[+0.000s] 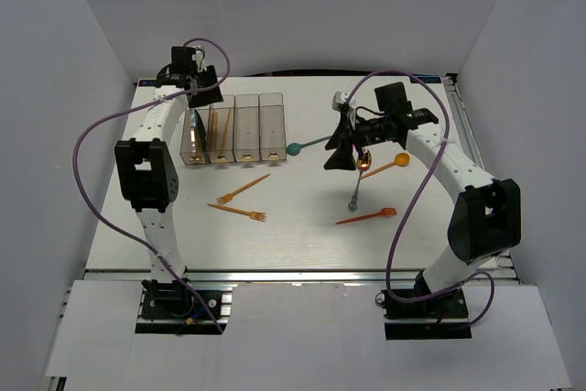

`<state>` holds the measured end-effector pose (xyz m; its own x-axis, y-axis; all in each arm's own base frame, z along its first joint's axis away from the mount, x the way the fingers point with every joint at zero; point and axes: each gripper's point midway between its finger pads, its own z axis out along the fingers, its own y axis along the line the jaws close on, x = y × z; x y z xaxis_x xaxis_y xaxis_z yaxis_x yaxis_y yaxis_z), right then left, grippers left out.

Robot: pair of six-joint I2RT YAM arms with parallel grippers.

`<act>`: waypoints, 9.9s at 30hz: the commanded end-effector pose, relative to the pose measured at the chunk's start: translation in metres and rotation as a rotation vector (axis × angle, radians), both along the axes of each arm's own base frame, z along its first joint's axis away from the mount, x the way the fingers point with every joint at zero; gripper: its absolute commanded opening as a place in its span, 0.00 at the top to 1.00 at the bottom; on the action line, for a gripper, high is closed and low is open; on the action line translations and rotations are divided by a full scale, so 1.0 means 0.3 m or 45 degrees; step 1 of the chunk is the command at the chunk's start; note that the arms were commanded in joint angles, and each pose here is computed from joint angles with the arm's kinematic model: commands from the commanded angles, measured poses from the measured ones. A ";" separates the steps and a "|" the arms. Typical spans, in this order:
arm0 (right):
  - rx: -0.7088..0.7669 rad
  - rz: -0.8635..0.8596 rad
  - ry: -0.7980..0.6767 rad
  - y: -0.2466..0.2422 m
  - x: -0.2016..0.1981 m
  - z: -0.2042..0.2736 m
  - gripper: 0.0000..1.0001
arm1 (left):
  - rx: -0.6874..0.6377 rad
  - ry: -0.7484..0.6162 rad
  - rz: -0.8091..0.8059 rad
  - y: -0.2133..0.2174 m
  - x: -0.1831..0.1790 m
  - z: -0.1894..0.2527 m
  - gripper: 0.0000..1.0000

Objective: Sort the eating utensils into containers

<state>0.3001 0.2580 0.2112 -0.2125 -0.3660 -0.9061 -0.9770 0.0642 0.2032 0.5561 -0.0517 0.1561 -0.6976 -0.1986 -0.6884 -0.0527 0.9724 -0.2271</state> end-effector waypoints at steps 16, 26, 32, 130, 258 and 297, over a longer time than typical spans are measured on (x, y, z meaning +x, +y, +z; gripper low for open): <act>-0.130 0.011 -0.113 -0.107 -0.005 -0.058 0.23 | -0.441 -0.058 0.264 -0.046 -0.605 0.224 0.67; -0.235 -0.162 -0.058 -0.168 0.058 -0.150 0.22 | -0.897 0.490 0.667 -0.167 -0.997 -0.174 0.38; -0.271 -0.183 -0.043 -0.201 0.047 -0.193 0.21 | -0.723 0.668 0.729 -0.225 -1.038 -0.267 0.33; -0.769 0.325 -0.372 -0.481 -0.131 -0.561 0.12 | -0.219 -0.138 -0.189 -0.290 -0.550 0.193 0.21; -0.095 0.132 -0.089 -0.061 -0.069 -0.082 0.20 | -0.058 0.154 -1.011 -0.391 -0.858 -0.113 0.53; -0.132 0.098 -0.101 -0.103 -0.064 -0.097 0.19 | 0.377 0.319 -0.980 -0.359 -0.736 -0.422 0.90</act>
